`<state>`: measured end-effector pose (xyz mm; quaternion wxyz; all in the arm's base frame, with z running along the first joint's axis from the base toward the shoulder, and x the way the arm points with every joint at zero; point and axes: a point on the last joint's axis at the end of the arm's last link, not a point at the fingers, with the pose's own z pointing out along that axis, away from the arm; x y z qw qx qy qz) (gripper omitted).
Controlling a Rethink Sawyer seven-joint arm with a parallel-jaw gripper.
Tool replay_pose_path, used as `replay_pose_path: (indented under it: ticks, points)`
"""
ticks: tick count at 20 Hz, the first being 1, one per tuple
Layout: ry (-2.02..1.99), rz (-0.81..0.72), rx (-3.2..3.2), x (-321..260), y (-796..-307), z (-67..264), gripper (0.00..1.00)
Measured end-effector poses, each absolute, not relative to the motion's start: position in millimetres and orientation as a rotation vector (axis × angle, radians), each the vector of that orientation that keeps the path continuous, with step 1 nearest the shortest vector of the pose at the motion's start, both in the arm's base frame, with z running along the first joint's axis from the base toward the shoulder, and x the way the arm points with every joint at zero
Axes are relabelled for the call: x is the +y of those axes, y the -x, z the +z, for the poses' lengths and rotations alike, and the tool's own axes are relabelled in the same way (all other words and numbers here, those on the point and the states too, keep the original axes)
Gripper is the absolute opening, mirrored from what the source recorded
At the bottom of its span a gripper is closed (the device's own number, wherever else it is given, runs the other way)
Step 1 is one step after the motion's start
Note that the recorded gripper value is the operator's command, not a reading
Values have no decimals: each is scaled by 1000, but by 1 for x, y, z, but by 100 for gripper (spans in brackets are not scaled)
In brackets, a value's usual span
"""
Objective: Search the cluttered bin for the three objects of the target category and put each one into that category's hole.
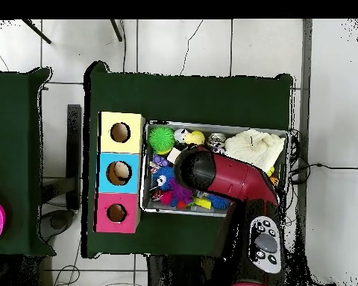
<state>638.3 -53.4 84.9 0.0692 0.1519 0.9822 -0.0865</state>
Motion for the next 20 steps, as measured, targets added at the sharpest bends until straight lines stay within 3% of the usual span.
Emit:
replay_pose_path:
  ticks: [20]
  points:
    - [-440, -267, 2907, -57, -682, 86, 100]
